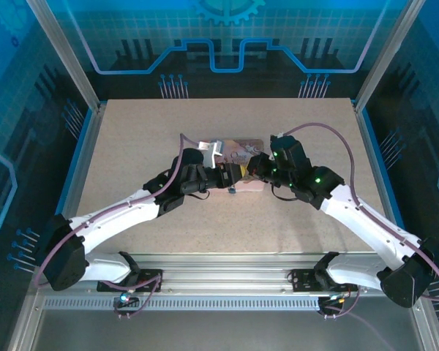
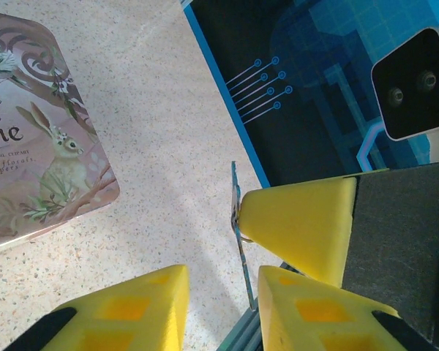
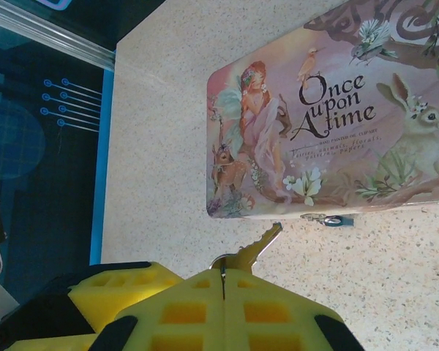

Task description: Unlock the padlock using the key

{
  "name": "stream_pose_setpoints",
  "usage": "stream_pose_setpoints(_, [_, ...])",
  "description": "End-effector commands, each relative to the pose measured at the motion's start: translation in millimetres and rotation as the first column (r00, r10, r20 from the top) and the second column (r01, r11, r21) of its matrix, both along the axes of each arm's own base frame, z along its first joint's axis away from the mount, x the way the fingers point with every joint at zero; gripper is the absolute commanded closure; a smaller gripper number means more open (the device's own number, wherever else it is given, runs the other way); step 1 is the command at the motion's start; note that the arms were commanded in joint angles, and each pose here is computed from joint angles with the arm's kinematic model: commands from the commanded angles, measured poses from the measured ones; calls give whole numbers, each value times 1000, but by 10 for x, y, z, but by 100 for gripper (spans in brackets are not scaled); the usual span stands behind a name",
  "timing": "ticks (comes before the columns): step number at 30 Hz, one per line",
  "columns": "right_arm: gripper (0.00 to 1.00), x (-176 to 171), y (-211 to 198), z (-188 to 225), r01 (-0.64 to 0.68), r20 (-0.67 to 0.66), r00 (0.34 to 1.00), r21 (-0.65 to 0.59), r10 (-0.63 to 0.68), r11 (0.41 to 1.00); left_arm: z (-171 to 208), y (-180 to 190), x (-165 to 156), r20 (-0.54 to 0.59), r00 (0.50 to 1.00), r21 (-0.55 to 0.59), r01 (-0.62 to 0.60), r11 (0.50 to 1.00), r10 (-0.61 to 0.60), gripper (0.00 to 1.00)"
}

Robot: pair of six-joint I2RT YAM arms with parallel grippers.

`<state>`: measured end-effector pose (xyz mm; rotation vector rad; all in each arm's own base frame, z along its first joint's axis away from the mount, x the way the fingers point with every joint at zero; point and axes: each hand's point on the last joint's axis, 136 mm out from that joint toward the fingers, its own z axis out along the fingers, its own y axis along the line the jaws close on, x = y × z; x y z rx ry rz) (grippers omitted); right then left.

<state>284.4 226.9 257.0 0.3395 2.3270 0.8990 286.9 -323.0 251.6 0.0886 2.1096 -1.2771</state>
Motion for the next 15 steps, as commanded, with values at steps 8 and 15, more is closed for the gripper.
stream_pose_setpoints(8, [100,-22,37,257,0,60,998,54,-3,999,190,-45,11,56,998,-27,29,999,-27,100])
stream_pose_setpoints(15, [75,-52,-84,113,10,46,999,19,-10,1000,145,60,-7,49,999,49,19,999,-22,100])
